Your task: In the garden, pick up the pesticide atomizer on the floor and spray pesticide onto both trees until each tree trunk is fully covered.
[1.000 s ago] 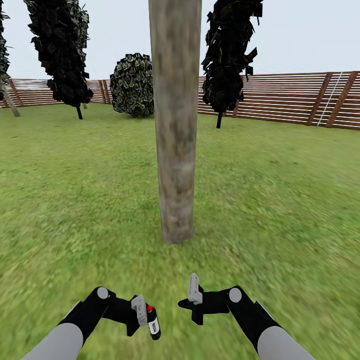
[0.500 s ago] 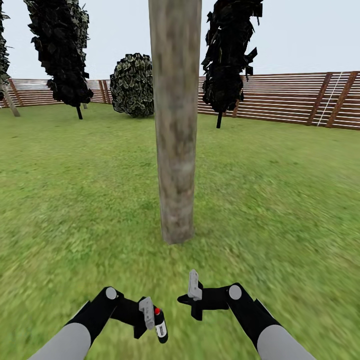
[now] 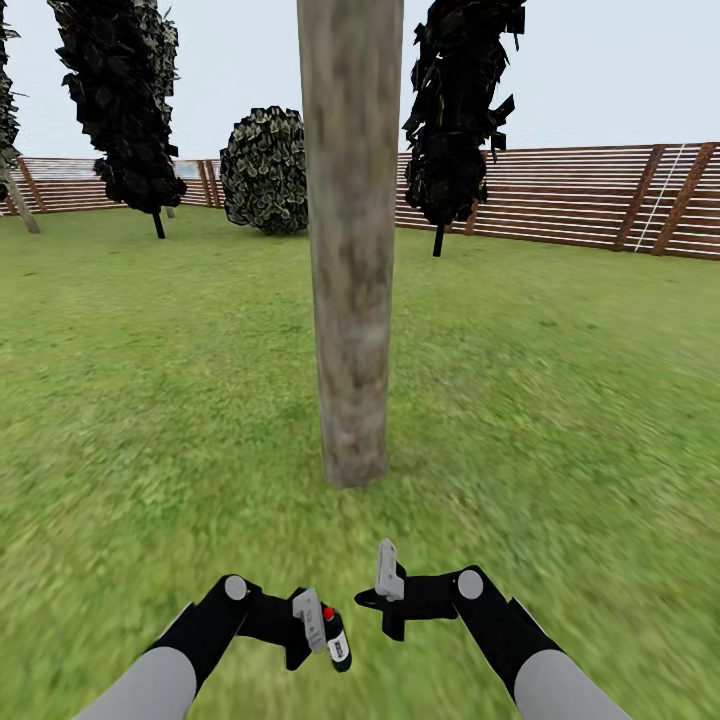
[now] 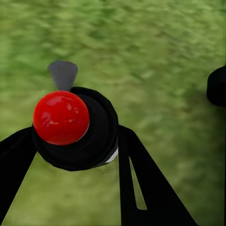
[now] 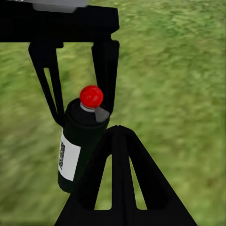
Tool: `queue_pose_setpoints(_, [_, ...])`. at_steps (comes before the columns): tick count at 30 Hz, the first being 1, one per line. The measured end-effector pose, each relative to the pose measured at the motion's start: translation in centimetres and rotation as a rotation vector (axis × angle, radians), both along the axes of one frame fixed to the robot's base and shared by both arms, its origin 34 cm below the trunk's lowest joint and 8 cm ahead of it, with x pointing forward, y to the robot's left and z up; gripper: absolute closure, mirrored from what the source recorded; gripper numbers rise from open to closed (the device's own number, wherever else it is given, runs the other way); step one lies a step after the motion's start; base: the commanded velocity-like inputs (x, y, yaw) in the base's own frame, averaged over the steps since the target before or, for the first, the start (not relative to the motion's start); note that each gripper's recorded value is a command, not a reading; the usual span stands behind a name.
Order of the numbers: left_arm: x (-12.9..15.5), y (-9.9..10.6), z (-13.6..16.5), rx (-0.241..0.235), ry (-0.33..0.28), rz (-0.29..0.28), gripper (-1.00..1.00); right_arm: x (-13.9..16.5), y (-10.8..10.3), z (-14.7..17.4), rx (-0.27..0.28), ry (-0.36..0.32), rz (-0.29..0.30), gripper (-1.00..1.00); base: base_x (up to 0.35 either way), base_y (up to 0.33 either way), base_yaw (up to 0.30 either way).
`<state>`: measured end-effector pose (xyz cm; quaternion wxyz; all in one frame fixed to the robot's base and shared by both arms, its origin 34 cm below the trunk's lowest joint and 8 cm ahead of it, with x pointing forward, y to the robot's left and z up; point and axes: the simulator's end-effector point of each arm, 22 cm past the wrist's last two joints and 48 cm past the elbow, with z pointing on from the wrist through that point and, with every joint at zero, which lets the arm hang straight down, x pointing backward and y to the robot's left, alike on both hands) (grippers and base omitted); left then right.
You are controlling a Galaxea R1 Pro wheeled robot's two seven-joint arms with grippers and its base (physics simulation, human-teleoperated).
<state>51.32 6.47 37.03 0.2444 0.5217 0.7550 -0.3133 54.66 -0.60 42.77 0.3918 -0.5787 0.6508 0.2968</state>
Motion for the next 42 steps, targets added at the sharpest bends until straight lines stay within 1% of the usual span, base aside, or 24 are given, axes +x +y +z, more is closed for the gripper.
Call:
queue_pose_setpoints(1, [0.0, -0.4, 0.1, -0.005, -0.001, -0.002, 1.00, 0.0, 0.0, 0.0, 0.000, 0.000, 0.000, 1.00, 0.000, 0.000, 0.000])
queue_pose_setpoints(11, [-0.1, -1.8, 0.5, -0.022, -0.004, -0.012, 1.00, 0.0, 0.0, 0.0, 0.000, 0.000, 0.000, 1.00, 0.000, 0.000, 0.000])
queue_pose_setpoints(14, [0.0, -1.9, 0.6, -0.024, -0.006, -0.013, 1.00, 0.0, 0.0, 0.0, 0.000, 0.000, 0.000, 1.00, 0.000, 0.000, 0.000])
queue_pose_setpoints(20, [0.9, -2.3, 1.4, -0.030, -0.034, -0.011, 1.00, 0.0, 0.0, 0.0, 0.000, 0.000, 0.000, 1.00, 0.000, 0.000, 0.000])
queue_pose_setpoints(29, [1.0, -2.4, 1.5, -0.032, -0.037, -0.011, 1.00, 0.0, 0.0, 0.0, 0.000, 0.000, 0.000, 1.00, 0.000, 0.000, 0.000])
queue_pose_setpoints(34, [0.8, -3.2, 1.6, -0.042, -0.036, -0.015, 1.00, 0.0, 0.0, 0.0, 0.000, 0.000, 0.000, 1.00, 0.000, 0.000, 0.000])
queue_pose_setpoints(42, [0.8, -3.4, 1.7, -0.045, -0.034, -0.015, 1.00, 0.0, 0.0, 0.0, 0.000, 0.000, 0.000, 1.00, 0.000, 0.000, 0.000])
